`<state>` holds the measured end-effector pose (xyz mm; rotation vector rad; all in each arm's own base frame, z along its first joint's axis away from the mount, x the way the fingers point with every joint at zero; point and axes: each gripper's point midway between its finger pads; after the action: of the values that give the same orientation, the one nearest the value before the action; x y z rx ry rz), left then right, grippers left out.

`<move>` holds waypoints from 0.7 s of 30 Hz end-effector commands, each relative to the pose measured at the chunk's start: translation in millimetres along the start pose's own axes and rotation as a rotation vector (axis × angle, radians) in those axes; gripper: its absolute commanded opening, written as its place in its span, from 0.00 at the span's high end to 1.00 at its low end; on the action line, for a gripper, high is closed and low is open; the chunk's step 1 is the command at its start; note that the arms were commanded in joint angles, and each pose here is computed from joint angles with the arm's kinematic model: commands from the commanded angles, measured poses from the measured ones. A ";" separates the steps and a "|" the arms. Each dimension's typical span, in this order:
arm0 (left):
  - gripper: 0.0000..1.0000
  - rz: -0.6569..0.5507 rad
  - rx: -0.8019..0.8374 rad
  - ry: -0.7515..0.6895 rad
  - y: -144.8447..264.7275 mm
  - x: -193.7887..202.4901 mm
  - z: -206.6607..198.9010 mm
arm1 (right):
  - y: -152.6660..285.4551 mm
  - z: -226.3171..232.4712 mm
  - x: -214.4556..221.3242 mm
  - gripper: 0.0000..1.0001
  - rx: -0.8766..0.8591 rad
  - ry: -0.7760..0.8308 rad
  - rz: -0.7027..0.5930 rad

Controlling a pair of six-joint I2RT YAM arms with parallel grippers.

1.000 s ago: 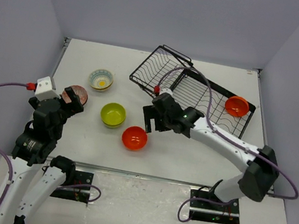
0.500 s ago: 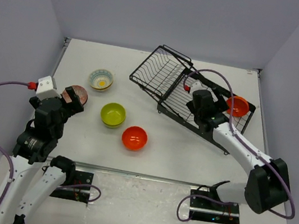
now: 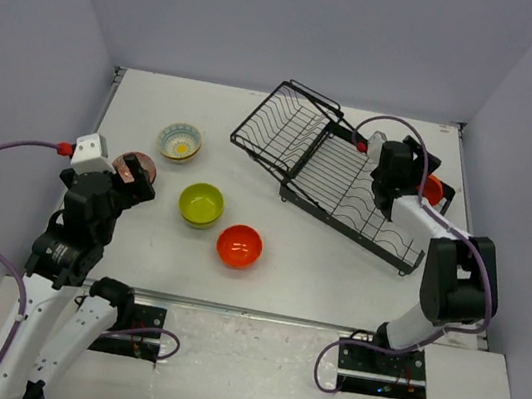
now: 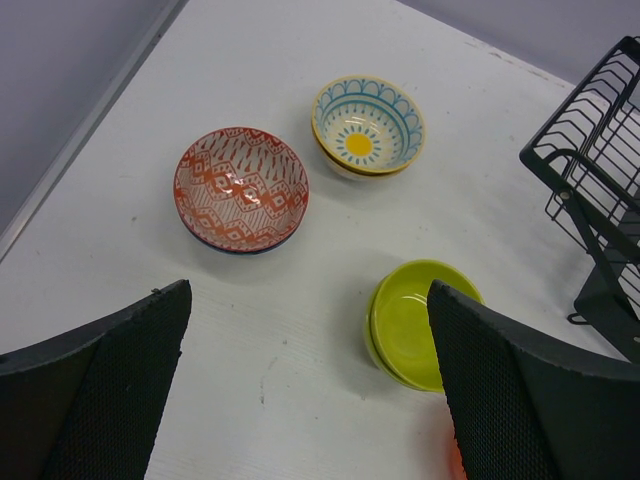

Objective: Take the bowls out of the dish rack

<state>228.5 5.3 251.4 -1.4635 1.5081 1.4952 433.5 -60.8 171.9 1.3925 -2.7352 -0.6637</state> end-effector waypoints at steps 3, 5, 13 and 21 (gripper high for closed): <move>0.00 -0.048 0.033 0.002 1.4 -10.4 -4.4 | -27.9 -12.5 1.5 0.02 0.056 0.074 0.020; 0.00 -0.042 0.033 -0.001 0.6 -9.1 -4.9 | -38.6 -2.0 3.8 0.05 0.049 0.095 0.037; 0.00 -0.050 0.031 0.001 2.5 -10.2 -4.0 | -56.6 -0.8 15.7 0.25 0.171 0.141 0.051; 0.00 -0.049 0.039 -0.001 2.6 -10.4 -5.4 | -62.7 24.2 43.1 0.58 0.132 0.119 0.080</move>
<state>226.9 3.8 252.9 -1.4582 1.5099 1.4733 454.1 -109.6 119.2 1.2915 -2.7046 -0.3975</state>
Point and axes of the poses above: each gripper's point midway between its finger pads, its own y axis back along the fingers, its own z axis along the line the jaws close on, x = y × z, and after that the axes turned 1 degree about -y, right-handed
